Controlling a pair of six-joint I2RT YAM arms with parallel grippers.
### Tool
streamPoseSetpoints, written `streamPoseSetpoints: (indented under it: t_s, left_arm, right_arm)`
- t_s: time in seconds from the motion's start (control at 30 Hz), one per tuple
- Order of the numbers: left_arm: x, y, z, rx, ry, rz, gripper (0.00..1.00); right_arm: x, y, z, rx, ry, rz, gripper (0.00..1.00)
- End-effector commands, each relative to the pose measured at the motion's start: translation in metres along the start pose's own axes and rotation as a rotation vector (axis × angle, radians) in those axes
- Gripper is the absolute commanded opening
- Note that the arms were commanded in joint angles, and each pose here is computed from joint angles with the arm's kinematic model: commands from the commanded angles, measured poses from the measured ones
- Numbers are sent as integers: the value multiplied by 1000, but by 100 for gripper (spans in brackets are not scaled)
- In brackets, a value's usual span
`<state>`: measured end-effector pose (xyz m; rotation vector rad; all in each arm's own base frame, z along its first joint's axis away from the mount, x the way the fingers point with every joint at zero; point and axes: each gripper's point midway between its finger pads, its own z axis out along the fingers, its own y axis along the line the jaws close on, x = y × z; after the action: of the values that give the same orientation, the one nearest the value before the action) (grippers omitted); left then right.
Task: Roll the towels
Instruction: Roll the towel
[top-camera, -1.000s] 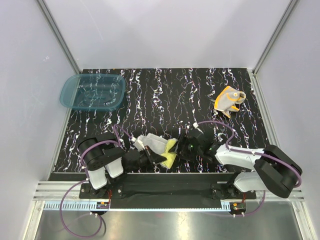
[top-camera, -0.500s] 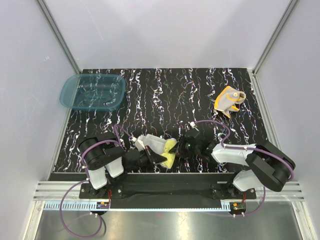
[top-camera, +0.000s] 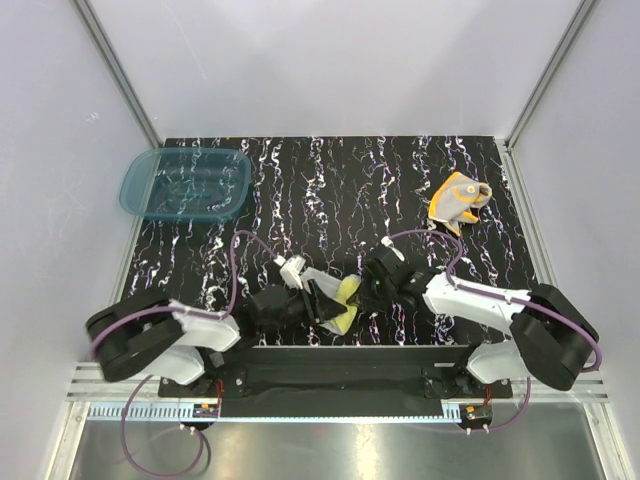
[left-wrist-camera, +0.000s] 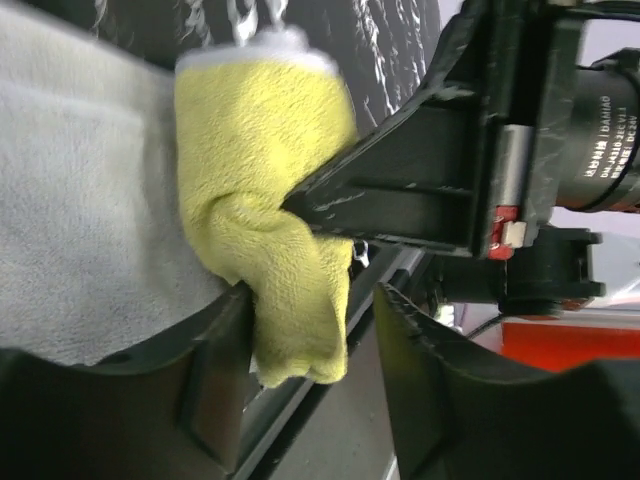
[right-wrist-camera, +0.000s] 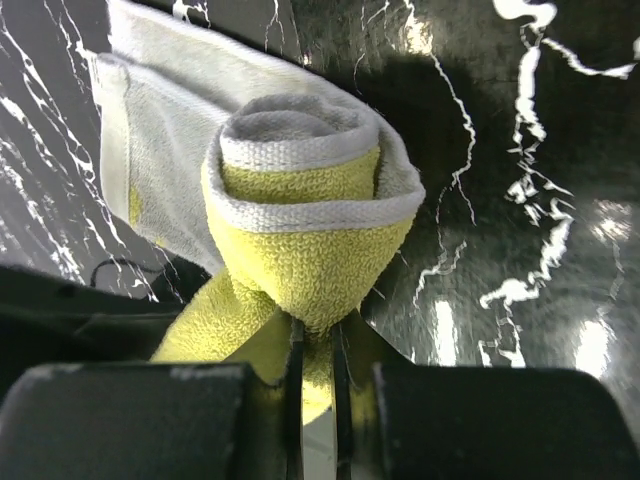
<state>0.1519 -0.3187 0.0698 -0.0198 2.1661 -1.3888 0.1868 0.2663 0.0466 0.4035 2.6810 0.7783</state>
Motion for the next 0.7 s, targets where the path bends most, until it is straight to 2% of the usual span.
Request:
streamPoseSetpoints:
  t_s: [0.0,0.07,0.13,0.17,0.2,0.37,0.5,0.67]
  left_arm:
    - [-21,6,0,-166,-53,221,56]
    - [-18,1,-3,-233,-35,346,58]
    - [-27,-1,-7,-304,-85,462,62]
    - [-18,-9,-8,-307,-68,511,63]
    - [-22,-8,-9,-341,-100,544,64]
    - [-11,-11,-12,-449,-109,709,68]
    - [-22,-20,-19,-541,-191,812,73]
    - [-9,-44,-16,-538,-203,981,77]
  right_arm:
    - [-5,-10,-16,113,-11,-49,0]
    - [-4,-11,-18,146,8,-61,0]
    - [-3,-13,-18,169,24,-76,0]
    - [-3,-11,-17,176,36,-77,0]
    - [-2,-12,-17,187,43,-84,0]
    - [3,-10,-13,198,88,-100,0]
    - [6,-12,-11,212,116,-119,0]
    - [10,-12,-8,217,145,-135,0]
